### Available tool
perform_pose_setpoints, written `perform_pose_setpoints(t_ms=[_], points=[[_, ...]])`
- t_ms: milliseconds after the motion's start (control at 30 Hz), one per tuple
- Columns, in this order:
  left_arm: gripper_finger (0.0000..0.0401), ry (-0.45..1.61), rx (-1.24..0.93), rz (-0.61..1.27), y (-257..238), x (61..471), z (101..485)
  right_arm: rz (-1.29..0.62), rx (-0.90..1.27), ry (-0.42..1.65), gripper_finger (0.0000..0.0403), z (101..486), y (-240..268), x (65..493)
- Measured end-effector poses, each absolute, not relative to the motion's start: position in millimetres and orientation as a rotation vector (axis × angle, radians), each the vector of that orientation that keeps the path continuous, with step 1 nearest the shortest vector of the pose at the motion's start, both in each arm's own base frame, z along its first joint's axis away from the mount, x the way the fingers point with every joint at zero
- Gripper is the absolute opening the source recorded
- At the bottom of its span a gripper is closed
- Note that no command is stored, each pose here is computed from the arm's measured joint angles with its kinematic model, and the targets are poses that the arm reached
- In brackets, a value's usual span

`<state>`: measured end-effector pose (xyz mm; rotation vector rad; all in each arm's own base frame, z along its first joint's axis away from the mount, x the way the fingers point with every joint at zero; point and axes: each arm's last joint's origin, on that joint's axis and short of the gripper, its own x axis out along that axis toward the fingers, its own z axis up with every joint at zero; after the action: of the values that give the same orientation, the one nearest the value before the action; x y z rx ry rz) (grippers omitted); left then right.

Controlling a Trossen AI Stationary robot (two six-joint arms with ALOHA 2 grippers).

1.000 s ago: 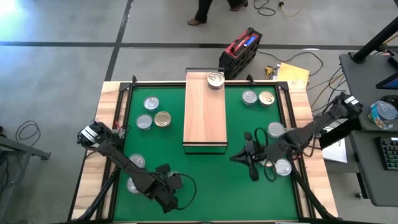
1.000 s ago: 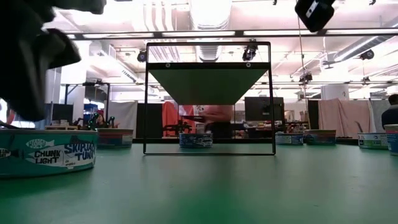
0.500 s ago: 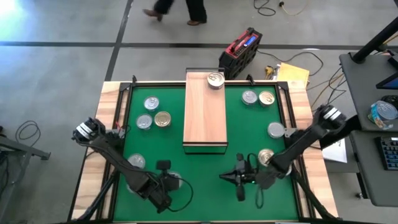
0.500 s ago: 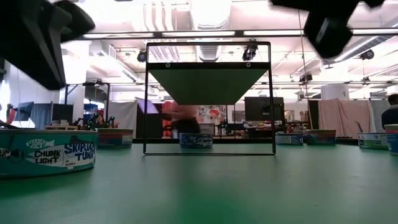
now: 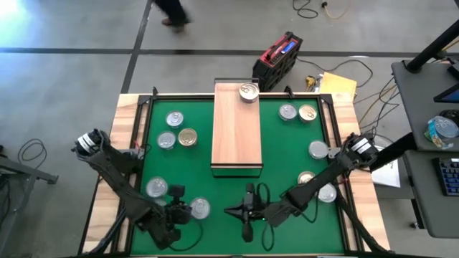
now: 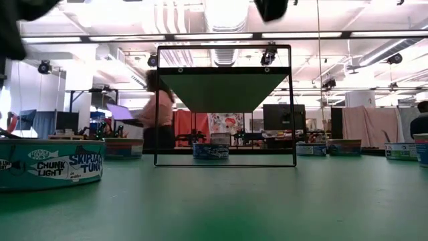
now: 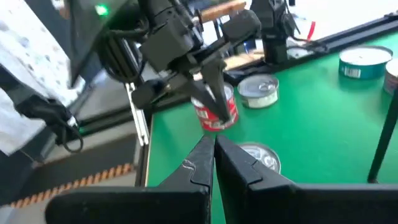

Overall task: Stack canned seafood by type on shelf
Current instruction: Put the bottom light blue tuna can on the shelf

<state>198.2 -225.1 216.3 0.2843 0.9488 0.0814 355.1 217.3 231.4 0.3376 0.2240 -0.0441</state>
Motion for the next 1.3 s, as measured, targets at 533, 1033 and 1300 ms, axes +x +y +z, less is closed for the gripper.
perform_pose_setpoints(t_ms=[533, 1033, 1300], points=[[0.0, 0.926, 0.227, 0.129, -238.4, 167.2, 170.5, -0.242, 0.74, 0.628, 0.0009, 210.4, 213.7, 364.2], [0.0, 0.895, 0.242, 0.111, -237.3, 183.1, 166.6, -0.124, 0.905, 0.581, 0.0009, 141.0, 196.5, 415.8], [0.0, 0.92, 0.263, 0.136, -236.7, 188.8, 154.6, -0.158, 0.948, 0.557, 0.0019, 122.2, 185.5, 426.0]])
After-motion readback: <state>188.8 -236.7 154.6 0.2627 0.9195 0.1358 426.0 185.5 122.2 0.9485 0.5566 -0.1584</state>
